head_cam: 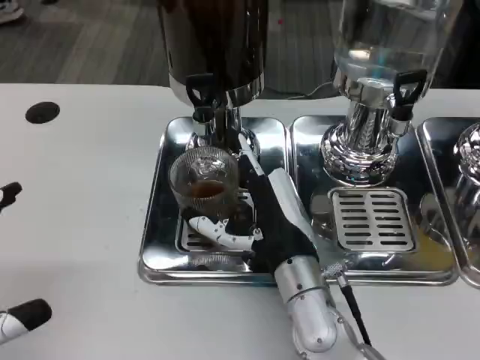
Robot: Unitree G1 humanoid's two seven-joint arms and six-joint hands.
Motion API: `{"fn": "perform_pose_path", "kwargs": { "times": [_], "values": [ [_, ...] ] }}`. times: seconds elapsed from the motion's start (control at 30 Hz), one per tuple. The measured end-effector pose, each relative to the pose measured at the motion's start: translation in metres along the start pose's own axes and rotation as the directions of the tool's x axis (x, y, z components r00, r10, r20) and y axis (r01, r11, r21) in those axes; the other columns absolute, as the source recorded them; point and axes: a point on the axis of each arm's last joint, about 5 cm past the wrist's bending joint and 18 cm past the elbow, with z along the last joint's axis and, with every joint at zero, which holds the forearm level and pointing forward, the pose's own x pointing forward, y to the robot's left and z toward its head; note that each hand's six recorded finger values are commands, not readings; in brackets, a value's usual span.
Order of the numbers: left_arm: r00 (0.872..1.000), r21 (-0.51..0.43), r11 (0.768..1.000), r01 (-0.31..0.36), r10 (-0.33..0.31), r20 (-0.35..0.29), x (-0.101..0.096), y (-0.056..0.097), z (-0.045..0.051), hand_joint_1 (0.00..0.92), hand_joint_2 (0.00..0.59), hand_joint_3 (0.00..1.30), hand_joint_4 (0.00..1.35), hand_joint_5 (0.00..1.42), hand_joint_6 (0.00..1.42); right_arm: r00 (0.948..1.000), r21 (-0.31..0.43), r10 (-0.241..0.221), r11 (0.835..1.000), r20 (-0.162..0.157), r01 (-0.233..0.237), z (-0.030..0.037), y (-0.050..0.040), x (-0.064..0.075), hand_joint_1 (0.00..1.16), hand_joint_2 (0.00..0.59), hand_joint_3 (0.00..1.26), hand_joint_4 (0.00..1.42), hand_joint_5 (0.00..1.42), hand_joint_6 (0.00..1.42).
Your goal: Grasp the cup under the faucet to collect the drink, then remove the cup.
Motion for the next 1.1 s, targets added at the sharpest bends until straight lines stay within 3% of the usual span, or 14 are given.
{"fn": "perform_pose_path", "kwargs": {
  "times": [0.53,1.1],
  "values": [
    [1.000,-0.002,1.000,-0.004,0.004,-0.003,-0.001,0.000,-0.0001,0.000,0.008,0.00,0.00,0.00,0.00,0.9995,0.002,-0.029,1.000,-0.015,0.029,-0.0025,0.0007,-0.003,0.88,0.183,0.25,0.26,0.27,0.24],
    [1.000,-0.008,1.000,-0.007,0.007,-0.004,-0.001,-0.001,0.0000,0.000,0.008,0.00,0.00,0.00,0.00,0.9979,0.015,-0.063,0.998,-0.013,0.063,-0.0086,-0.0049,-0.012,0.88,0.201,0.34,0.32,0.30,0.25]
  ]
}}
